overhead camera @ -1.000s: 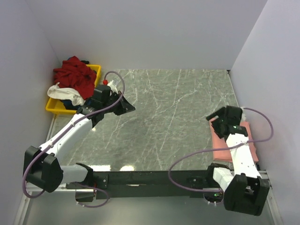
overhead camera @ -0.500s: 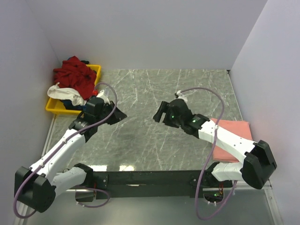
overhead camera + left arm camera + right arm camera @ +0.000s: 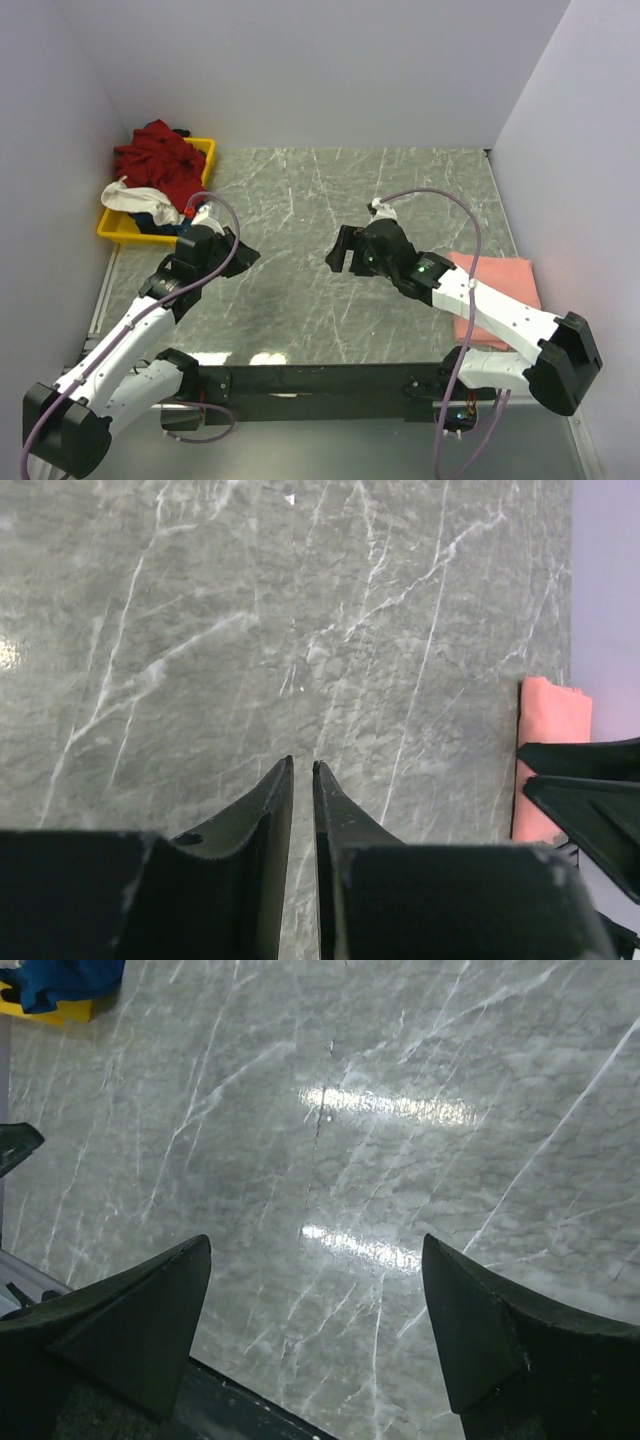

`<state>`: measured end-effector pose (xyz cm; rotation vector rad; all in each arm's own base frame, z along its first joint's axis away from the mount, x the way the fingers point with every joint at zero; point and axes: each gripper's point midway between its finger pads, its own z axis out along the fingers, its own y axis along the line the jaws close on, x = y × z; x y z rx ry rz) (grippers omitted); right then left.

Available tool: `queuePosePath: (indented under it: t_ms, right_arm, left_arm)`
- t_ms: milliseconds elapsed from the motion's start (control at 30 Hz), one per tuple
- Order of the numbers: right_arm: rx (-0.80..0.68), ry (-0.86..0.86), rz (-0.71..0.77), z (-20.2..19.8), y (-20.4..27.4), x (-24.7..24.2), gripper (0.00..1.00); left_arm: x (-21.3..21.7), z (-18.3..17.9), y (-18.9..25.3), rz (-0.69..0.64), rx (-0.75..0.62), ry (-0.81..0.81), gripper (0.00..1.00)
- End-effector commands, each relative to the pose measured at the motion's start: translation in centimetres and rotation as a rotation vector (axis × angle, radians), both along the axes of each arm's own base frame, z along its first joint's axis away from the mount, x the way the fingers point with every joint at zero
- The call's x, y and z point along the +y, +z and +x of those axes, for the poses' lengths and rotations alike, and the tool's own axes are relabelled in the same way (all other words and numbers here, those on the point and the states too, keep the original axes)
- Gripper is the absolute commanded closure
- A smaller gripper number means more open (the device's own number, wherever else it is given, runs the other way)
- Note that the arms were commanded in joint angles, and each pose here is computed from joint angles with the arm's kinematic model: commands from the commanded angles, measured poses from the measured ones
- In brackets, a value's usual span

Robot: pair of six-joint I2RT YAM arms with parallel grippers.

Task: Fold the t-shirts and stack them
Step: Reset both grippers

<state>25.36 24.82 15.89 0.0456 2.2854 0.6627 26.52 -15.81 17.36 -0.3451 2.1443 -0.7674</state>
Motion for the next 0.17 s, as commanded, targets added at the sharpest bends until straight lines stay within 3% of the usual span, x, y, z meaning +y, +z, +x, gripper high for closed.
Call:
queuePosePath:
  t_ms: [0,133]
  right_arm:
    - [-0.058,0.017,-0.024,0.24,0.79,-0.92,0.08]
    - [-0.064,0.028,-0.017,0.44,0.88,-1.08,0.08]
  left_arm:
    - [-0.04,1.05,1.51,-0.04,-0.065,0.033,0.81]
    - [-0.2,1.43,1.36,-0.025,-0.048,0.033,0.79]
